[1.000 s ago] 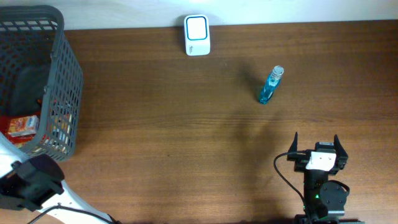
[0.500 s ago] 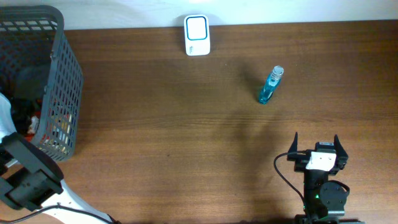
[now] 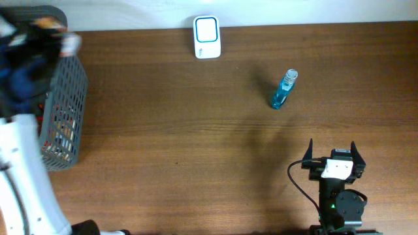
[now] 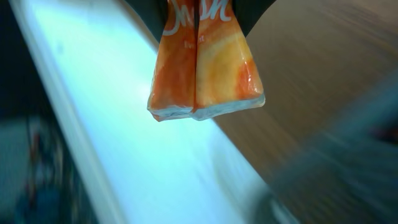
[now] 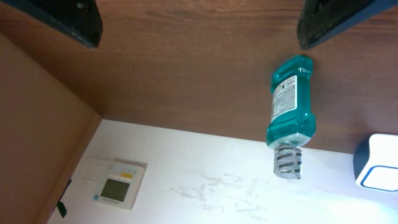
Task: Scan the item barcode
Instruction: 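Reach the left gripper into the basket and grasp the orange snack box, then place the orange snack box on the table center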
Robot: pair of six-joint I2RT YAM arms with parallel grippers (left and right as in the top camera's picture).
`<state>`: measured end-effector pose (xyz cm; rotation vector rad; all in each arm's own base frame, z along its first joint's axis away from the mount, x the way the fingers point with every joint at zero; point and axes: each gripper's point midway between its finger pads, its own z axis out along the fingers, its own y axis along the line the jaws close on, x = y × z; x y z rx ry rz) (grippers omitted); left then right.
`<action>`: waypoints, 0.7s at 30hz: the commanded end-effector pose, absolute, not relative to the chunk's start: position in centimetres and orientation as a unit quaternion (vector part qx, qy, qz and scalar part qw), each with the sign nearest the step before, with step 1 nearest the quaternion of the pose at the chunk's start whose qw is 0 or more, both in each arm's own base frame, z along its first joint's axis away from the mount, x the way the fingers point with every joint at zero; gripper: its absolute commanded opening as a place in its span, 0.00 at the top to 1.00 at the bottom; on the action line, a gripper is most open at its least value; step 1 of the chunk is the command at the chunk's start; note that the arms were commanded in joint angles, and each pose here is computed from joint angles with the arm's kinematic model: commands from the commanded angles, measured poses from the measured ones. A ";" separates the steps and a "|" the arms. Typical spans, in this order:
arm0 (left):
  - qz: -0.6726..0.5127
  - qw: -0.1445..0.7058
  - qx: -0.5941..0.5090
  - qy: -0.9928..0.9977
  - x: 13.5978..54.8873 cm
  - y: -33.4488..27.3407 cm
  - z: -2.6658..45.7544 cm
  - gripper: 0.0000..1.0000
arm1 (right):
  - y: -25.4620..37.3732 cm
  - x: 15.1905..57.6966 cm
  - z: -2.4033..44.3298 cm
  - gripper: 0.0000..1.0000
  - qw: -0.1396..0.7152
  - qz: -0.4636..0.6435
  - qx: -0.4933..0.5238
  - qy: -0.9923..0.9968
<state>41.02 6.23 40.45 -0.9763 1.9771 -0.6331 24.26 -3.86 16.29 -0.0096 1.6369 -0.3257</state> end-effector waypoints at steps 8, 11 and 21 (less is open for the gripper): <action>-0.076 0.125 -0.082 0.986 40.7 -24.1 13.9 1.00 | -3.9 24.3 16.0 0.01 0.670 -0.144 -0.003 0.729; -0.042 0.073 -0.051 0.995 39.6 -26.9 6.7 0.86 | -3.9 24.3 16.0 0.01 0.670 -0.144 -0.003 0.729; -0.085 0.157 0.053 0.982 43.5 -28.0 16.9 0.01 | -3.9 24.3 16.0 0.02 0.670 -0.145 -0.002 0.729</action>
